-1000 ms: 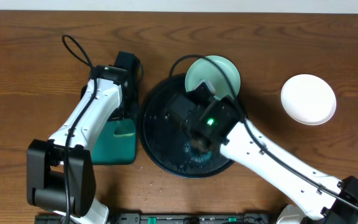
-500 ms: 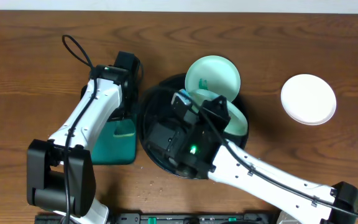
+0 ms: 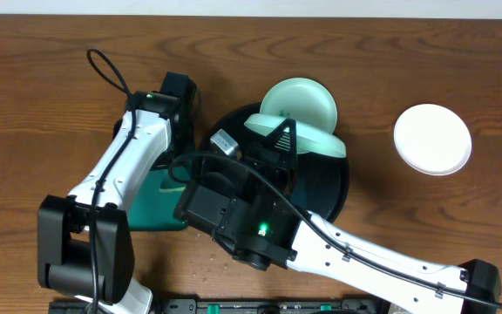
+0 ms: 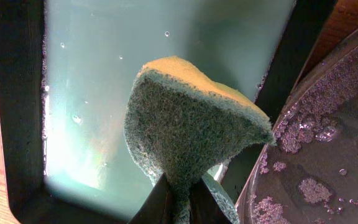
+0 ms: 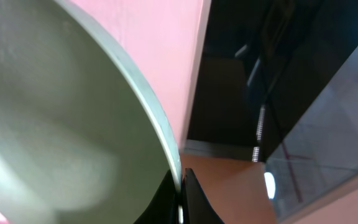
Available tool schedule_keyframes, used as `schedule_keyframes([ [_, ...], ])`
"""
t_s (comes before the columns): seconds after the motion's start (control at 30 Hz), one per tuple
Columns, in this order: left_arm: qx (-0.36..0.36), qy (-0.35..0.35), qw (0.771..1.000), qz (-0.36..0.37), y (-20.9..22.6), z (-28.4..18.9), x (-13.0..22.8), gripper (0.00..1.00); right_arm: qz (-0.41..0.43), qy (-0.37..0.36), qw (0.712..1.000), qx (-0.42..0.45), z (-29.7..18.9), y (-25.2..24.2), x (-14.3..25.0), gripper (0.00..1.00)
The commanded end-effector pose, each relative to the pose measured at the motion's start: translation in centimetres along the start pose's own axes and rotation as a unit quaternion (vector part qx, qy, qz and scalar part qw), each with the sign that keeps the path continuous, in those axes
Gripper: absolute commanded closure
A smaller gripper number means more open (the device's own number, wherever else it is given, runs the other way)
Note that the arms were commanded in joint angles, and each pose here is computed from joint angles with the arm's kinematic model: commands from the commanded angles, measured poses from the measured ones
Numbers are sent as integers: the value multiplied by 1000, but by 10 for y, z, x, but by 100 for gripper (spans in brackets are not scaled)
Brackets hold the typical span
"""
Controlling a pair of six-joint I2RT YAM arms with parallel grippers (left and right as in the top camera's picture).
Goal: Clean dirty plates on tray and stack at the side
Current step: 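Lift the green plate with the right gripper and tilt it up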
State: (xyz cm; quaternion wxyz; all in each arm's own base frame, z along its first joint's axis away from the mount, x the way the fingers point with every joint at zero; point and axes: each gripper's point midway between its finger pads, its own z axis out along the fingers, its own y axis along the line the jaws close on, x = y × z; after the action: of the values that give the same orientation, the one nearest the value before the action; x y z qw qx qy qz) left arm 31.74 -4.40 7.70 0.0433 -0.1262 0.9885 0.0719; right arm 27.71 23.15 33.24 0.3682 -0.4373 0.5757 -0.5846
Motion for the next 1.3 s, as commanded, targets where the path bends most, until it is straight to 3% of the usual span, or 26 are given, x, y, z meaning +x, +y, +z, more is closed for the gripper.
schedule_keyframes([
  [0.0, -4, 6, 1000, 6, 3, 3, 3, 92, -38, 13, 999, 28, -3, -16, 3, 99],
  [0.33, -5, -1, 1000, -1, 5, 3, -2, 93, -38, 13, 999, 28, -3, -16, 3, 99],
  [0.77, 11, 36, 989, -144, 66, 15, -13, 93, -31, 23, 999, 26, 4, -19, 11, 99],
  [1.13, 22, 33, 990, -133, 62, 23, -18, 93, -29, 26, 999, 26, 5, -20, 12, 99],
  [1.27, 10, 65, 989, -129, 60, 47, -13, 93, -29, 25, 999, 26, 4, -20, 12, 99],
])
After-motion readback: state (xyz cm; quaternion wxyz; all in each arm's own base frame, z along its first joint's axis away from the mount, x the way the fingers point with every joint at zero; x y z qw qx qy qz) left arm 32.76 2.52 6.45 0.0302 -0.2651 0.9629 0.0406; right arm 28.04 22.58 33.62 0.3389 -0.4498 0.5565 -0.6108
